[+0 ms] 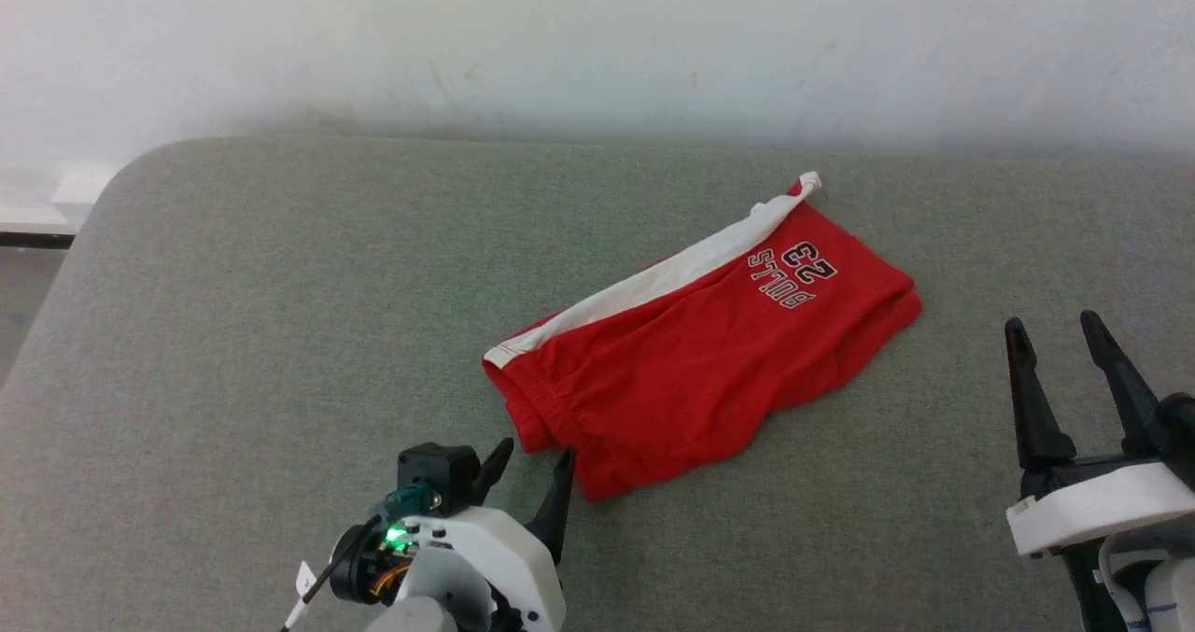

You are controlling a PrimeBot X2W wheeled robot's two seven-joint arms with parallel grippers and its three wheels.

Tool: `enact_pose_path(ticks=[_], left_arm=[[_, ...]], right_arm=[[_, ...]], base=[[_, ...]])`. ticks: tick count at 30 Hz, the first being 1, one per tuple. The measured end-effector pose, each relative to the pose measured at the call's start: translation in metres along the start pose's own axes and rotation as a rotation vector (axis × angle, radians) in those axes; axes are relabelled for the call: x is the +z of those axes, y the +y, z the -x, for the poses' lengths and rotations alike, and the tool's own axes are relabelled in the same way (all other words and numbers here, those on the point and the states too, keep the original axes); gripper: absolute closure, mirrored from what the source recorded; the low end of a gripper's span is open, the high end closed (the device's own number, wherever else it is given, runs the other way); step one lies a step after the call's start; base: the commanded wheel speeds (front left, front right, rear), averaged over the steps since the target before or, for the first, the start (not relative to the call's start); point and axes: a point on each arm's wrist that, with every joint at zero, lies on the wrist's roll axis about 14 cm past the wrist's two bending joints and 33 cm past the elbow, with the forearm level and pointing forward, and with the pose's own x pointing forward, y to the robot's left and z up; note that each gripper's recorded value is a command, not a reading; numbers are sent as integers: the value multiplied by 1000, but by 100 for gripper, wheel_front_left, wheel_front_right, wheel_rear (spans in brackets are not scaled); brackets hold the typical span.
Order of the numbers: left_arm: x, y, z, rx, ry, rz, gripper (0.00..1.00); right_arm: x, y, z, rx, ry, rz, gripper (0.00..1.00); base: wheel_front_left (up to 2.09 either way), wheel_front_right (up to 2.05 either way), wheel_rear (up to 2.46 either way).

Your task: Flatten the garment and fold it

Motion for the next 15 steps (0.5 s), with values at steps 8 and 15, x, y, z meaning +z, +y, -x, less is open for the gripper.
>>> enact_pose_path(ticks=[8,15], left_arm=[[-18,1,-31,15,118,-11,0],[-45,6,-47,46,255,-42,0]], right_arm=[[-3,-10,8,-73,20,-26,0],[-14,-19,11,-112,50,-32,0]], base=[[0,0,0],[0,0,0]])
